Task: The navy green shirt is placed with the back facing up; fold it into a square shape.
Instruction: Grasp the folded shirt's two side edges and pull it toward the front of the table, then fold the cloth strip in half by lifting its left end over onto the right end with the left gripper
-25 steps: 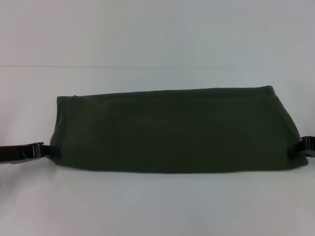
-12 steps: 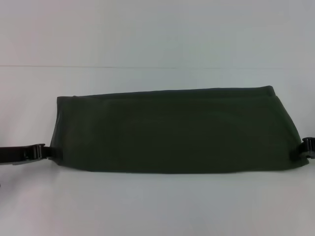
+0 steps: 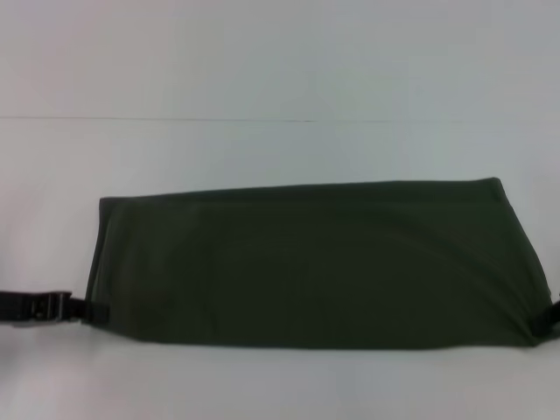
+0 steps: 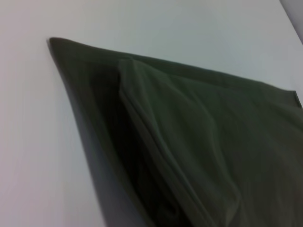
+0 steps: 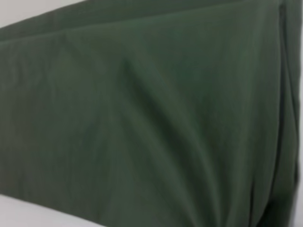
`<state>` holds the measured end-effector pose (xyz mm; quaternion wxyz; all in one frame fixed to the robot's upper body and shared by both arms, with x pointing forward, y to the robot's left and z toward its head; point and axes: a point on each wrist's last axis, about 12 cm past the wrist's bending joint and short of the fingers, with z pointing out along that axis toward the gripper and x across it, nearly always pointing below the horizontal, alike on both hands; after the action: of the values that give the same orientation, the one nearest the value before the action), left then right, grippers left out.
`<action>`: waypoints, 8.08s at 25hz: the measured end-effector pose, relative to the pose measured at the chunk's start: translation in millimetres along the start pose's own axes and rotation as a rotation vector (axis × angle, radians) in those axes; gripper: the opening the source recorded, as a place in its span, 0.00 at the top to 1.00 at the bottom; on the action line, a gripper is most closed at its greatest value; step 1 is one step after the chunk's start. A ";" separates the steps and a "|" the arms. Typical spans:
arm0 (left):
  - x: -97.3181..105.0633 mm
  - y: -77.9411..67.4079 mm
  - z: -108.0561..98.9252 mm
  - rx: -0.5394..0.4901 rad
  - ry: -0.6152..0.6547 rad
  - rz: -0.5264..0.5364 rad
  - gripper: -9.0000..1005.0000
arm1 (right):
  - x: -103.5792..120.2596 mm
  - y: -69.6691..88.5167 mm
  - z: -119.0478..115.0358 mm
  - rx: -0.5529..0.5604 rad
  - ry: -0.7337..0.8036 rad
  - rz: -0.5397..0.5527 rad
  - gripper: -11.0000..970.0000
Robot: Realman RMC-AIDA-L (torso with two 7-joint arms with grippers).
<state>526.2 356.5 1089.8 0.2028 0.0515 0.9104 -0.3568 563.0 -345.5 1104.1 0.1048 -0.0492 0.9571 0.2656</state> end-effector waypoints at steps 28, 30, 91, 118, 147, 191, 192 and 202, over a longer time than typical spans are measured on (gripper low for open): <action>21.5 13.1 -39.9 -0.015 -0.066 -0.114 0.86 | 19.7 -3.3 -26.3 -0.088 0.048 -0.048 0.80; 18.8 15.2 -46.3 -0.015 -0.106 -0.143 0.85 | 19.0 -4.2 -35.2 -0.097 0.021 -0.056 0.71; -18.9 8.4 23.7 -0.085 0.000 -0.240 0.10 | 24.9 78.8 109.4 -0.322 -0.559 -1.251 0.18; -40.5 17.0 -2.5 -0.192 -0.074 -0.189 0.12 | 18.8 80.4 110.2 -0.300 -0.555 -1.255 0.18; -32.5 23.2 6.2 -0.259 -0.034 -0.159 0.16 | 15.1 80.8 111.6 -0.277 -0.551 -1.259 0.18; -43.5 -8.6 39.9 -0.125 0.055 -0.149 0.51 | 15.9 81.8 111.7 -0.291 -0.545 -1.246 0.18; -43.6 -8.7 39.8 -0.125 0.055 -0.148 0.55 | 16.1 81.9 111.7 -0.293 -0.546 -1.246 0.18; -42.9 -8.1 37.7 -0.123 0.062 -0.136 0.89 | 18.1 82.2 109.6 -0.314 -0.553 -1.245 0.18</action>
<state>576.0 327.4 1087.3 0.1528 -0.0120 0.9378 -0.3114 552.2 -219.2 1049.2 0.4689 -0.5335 0.6394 0.2943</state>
